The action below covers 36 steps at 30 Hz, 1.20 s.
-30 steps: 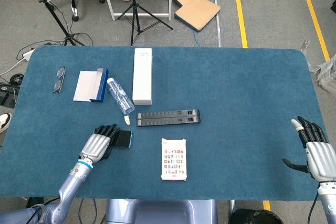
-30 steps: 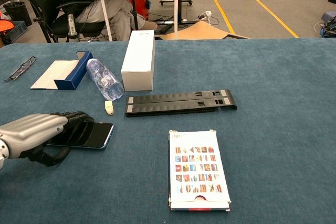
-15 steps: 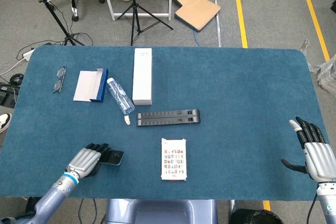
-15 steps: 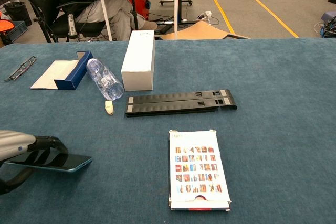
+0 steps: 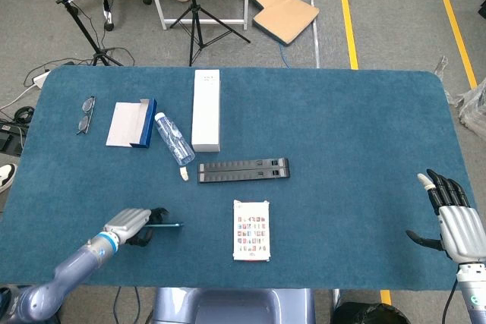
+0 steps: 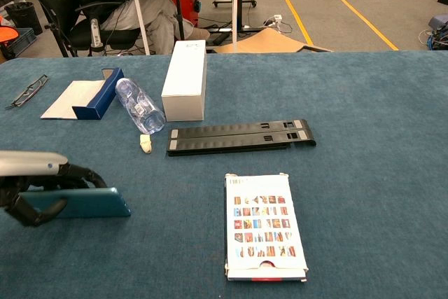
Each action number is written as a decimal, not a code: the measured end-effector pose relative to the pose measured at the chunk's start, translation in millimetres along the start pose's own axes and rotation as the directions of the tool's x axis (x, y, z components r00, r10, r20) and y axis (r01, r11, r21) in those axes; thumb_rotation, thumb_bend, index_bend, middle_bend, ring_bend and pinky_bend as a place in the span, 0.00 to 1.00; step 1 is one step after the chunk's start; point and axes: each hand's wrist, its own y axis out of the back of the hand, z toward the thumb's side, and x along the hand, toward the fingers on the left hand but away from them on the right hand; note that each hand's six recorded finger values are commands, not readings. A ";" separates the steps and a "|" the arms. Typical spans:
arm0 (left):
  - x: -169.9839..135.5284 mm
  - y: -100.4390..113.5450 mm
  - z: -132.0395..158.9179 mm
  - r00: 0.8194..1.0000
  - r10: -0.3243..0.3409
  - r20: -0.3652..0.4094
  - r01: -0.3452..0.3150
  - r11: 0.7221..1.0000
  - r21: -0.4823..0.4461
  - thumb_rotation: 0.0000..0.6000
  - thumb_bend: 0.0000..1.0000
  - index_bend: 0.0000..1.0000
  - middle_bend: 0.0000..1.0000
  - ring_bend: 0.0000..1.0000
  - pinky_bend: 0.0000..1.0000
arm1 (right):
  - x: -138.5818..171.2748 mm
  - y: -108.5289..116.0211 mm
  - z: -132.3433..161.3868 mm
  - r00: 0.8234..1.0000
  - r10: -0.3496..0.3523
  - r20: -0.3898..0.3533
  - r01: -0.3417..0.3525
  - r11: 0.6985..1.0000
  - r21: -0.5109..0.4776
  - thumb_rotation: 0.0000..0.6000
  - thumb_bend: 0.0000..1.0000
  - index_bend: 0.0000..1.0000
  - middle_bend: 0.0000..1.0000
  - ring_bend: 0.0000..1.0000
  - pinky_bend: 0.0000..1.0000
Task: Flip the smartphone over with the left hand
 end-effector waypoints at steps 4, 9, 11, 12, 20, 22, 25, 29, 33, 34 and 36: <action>12.1 18.8 -2.0 0.999 0.030 -0.024 -0.030 0.999 -0.016 1.00 0.78 0.16 0.17 0.11 0.16 | -0.7 -1.5 -1.3 1.000 0.005 0.005 -0.005 1.000 0.003 1.00 0.00 0.00 0.00 0.00 0.00; 26.9 36.1 -2.9 0.992 0.120 -0.044 -0.120 0.993 -0.016 1.00 0.72 0.16 0.09 0.02 0.06 | -1.8 -2.9 -2.6 1.000 0.008 0.010 -0.008 1.000 0.003 1.00 0.00 0.00 0.00 0.00 0.00; 32.9 43.5 -3.9 0.985 0.165 -0.047 -0.166 0.986 -0.017 1.00 0.68 0.16 0.08 0.00 0.05 | -2.0 -2.9 -3.2 1.000 0.008 0.013 -0.008 1.000 0.003 1.00 0.00 0.00 0.00 0.00 0.00; 33.9 45.4 -3.6 0.983 0.179 -0.044 -0.180 0.984 -0.017 1.00 0.67 0.16 0.08 0.00 0.04 | -2.1 -2.8 -3.6 1.000 0.008 0.014 -0.008 1.000 0.002 1.00 0.00 0.00 0.00 0.00 0.00; 15.6 65.3 3.7 0.941 0.334 0.059 -0.336 0.942 0.023 1.00 0.25 0.07 0.02 0.00 0.03 | -1.6 -2.3 -4.4 1.000 0.009 0.015 -0.009 1.000 -0.007 1.00 0.00 0.00 0.00 0.00 0.00; 4.5 73.2 3.7 0.914 0.395 0.095 -0.400 0.915 0.042 1.00 0.15 0.02 0.00 0.00 0.01 | -1.3 -1.6 -3.8 1.000 0.008 0.013 -0.008 1.000 -0.009 1.00 0.00 0.00 0.00 0.00 0.00; -18.1 87.9 -1.8 0.856 0.499 0.139 -0.511 0.856 0.074 1.00 0.08 0.00 0.00 0.00 0.00 | -0.5 -0.2 -1.5 1.000 0.003 0.005 -0.003 1.000 -0.013 1.00 0.00 0.00 0.00 0.00 0.00; -56.7 104.8 -29.4 0.762 0.637 0.119 -0.648 0.750 0.132 1.00 0.00 0.00 0.00 0.00 0.00 | 0.8 -0.1 0.9 1.000 0.003 -0.003 -0.003 1.000 -0.008 1.00 0.00 0.00 0.00 0.00 0.00; -93.2 106.9 -64.3 0.675 0.737 0.038 -0.724 0.651 0.229 1.00 0.00 0.00 0.00 0.00 0.00 | 1.3 0.0 2.7 1.000 0.001 -0.008 -0.001 1.000 -0.005 1.00 0.00 0.00 0.00 0.00 0.00; -103.3 104.0 -74.4 0.655 0.756 0.011 -0.732 0.631 0.256 1.00 0.00 0.00 0.00 0.00 0.00 | 1.5 0.7 3.4 1.000 -0.002 -0.010 0.002 1.000 -0.006 1.00 0.00 0.00 0.00 0.00 0.00; -116.0 97.8 -87.9 0.640 0.768 -0.027 -0.732 0.620 0.283 1.00 0.00 0.00 0.00 0.00 0.00 | 1.8 1.6 4.0 1.000 -0.004 -0.011 0.004 1.000 -0.014 1.00 0.00 0.00 0.00 0.00 0.00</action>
